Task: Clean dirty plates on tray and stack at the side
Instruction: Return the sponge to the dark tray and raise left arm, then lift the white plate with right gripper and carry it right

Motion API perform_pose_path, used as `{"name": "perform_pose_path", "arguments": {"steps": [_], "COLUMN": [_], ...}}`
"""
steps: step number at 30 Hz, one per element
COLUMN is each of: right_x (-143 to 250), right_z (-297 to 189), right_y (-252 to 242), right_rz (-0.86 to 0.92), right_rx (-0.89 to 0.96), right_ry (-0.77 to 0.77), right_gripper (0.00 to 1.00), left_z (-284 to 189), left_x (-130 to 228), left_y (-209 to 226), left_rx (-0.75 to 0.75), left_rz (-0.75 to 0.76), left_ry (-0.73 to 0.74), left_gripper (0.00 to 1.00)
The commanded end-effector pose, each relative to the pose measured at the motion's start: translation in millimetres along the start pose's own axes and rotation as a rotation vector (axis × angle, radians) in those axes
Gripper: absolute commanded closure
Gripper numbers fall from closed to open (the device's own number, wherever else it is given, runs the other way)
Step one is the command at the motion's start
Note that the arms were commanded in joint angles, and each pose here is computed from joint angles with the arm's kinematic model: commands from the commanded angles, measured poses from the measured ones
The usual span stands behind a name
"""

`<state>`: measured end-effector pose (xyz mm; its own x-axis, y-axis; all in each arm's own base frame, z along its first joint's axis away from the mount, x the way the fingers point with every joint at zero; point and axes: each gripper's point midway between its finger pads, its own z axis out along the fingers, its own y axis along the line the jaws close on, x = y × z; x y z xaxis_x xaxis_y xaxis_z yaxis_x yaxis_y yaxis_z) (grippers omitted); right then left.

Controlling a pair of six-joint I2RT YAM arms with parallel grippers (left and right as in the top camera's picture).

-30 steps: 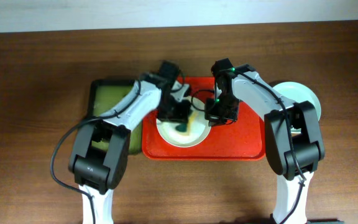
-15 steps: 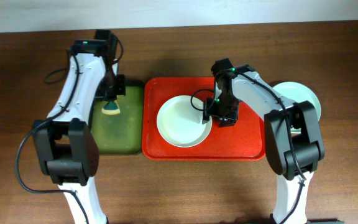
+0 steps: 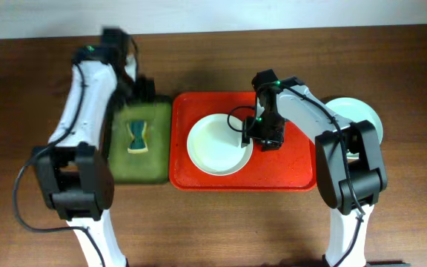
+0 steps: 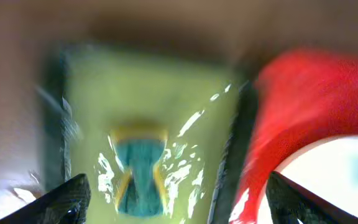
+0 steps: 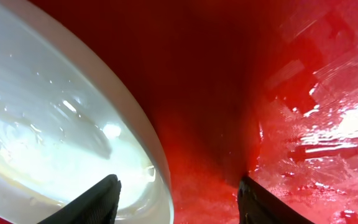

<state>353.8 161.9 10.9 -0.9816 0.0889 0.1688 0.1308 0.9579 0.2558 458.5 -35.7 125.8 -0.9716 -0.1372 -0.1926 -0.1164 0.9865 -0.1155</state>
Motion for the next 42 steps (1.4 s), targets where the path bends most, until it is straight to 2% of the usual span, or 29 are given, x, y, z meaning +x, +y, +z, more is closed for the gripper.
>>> {"name": "perform_pose_path", "arguments": {"steps": [1,3,4,8,10,13,17,21,23,26,28,33,34,38,41,42], "right_x": [1,1,-1,-1,0,2,-7,-16,-24,-32,-33,-20,-15,2,17,24], "right_z": [0,0,0,4,10,15,-35,-92,-108,-107,-99,-86,-88,-110,-129,-144], "right_y": [0,0,0,7,11,5,-6,8,26,61,108,169,188,230,250,253], "right_rz": [-0.009,-0.009,-0.011,-0.039,-0.057,-0.057,-0.001,-0.052,-0.055,-0.070,-0.178,-0.353,-0.466,-0.706,-0.780,-0.753], "right_rx": [0.012,0.013,0.014,0.022,0.021,0.047,0.026,-0.032,-0.052,-0.084,-0.102,0.078,0.167,0.440,0.570,0.641], "right_ry": [-0.005,-0.006,-0.014,-0.031,-0.036,-0.037,-0.041,-0.075,-0.128,-0.202,-0.283,-0.504,-0.601,-0.877,-1.010,-1.094], "right_gripper": [0.39,0.46,0.53,0.83,0.95,0.96,0.96,0.96,0.96,0.96,0.96,0.96,0.96,0.96,0.96,0.96], "left_z": [-141,-182,-193,-194,-194,-194,-194,-194,-194,-194,-194,-194,-194,-194,-194,-194], "left_x": [-63,-73,-73,-73,-73,-73,-73,-73,-73,-73,-73,-73,-73,-73,-73,-73], "left_y": [5,19,25,27,27,27,27,27,27,27,27,27,27,27,27,27], "left_rx": [0.093,0.094,0.090,0.089,0.089,0.089,0.089,0.089,0.089,0.089,0.089,0.089,0.089,0.089,0.089,0.089], "left_rz": [-0.057,-0.079,-0.090,-0.093,-0.093,-0.093,-0.093,-0.093,-0.093,-0.093,-0.093,-0.093,-0.093,-0.093,-0.093,-0.093], "left_ry": [-0.385,-0.492,-0.519,-0.520,-0.520,-0.520,-0.520,-0.520,-0.520,-0.520,-0.520,-0.520,-0.520,-0.520,-0.520,-0.520], "left_gripper": [0.01,0.00,0.01,0.01,0.00,0.01,0.00,0.01,0.01,0.01,0.01,0.00,0.01,0.01,0.01,0.01]}}
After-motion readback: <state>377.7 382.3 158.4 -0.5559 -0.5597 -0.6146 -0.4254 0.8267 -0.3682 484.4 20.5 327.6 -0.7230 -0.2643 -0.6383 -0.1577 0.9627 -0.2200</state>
